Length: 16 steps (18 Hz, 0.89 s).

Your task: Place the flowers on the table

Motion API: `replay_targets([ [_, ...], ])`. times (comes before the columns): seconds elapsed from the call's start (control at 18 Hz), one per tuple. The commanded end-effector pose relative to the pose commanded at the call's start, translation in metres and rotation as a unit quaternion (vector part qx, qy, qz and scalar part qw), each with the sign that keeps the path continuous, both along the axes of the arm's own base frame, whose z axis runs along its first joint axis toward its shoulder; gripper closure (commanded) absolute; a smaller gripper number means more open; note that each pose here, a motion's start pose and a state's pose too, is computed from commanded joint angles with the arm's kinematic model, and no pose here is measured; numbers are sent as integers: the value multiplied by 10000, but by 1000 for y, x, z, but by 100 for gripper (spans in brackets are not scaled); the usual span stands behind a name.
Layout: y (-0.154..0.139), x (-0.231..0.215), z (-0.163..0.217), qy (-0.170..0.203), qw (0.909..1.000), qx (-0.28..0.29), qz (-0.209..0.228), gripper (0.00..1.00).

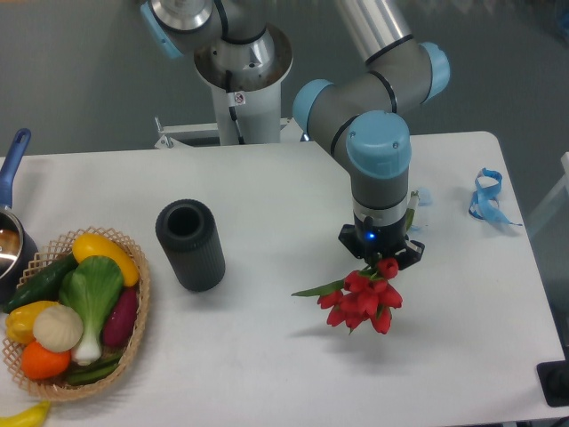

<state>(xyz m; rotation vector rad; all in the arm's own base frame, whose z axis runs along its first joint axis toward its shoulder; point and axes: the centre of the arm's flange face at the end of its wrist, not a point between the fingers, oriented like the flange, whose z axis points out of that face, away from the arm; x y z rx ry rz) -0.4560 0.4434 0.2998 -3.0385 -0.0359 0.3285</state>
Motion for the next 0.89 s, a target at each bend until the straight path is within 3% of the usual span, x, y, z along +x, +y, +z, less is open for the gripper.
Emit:
replay_targets([
  [0.89,8,2,-22,-140,9999,-90,-22,85],
])
